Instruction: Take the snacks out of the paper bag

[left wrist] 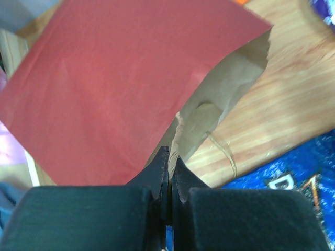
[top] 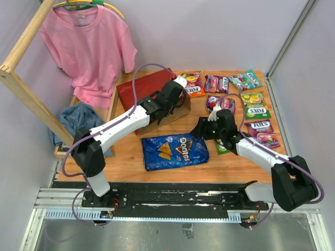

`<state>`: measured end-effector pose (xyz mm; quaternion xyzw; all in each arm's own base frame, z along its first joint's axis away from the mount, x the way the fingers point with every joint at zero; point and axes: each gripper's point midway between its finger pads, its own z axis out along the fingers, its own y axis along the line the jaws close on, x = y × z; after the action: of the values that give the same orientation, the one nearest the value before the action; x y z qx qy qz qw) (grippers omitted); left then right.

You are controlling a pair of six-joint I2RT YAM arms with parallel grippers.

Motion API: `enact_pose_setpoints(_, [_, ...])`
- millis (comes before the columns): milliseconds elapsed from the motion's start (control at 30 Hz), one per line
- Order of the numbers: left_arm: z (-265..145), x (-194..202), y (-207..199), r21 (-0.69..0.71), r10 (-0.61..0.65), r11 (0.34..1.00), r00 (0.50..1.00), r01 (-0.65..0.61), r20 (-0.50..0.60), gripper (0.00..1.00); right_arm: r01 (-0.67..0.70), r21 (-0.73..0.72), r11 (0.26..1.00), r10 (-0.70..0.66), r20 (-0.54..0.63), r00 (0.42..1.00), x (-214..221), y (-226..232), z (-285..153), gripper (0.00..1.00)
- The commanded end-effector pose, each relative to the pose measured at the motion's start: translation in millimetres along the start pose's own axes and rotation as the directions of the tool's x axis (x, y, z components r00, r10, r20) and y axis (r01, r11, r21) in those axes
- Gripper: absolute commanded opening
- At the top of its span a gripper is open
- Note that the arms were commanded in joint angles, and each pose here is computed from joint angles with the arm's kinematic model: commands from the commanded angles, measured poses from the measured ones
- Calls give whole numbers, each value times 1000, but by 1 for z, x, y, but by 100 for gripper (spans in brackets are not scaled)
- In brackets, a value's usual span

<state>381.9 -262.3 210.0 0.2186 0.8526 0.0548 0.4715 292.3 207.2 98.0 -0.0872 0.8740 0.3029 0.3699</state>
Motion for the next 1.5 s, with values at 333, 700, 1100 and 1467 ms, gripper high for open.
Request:
enact_pose_setpoints(333, [22, -87, -32, 84, -96, 992, 992, 90, 76, 1, -185, -268, 945, 286, 410, 866, -107, 75, 14, 59])
enact_pose_setpoints(700, [-16, -133, -21, 184, -189, 971, 964, 155, 185, 1, -280, -424, 861, 500, 609, 616, -140, 52, 87, 55])
enact_pose_setpoints(1100, [-27, -125, -19, 236, -251, 951, 947, 202, 202, 0, -337, -252, 907, 416, 658, 628, -170, 41, 168, 56])
enact_pose_setpoints(1467, [-11, -120, -31, 238, -268, 944, 950, 227, 159, 1, -508, -41, 860, 356, 762, 541, -168, 4, 185, 67])
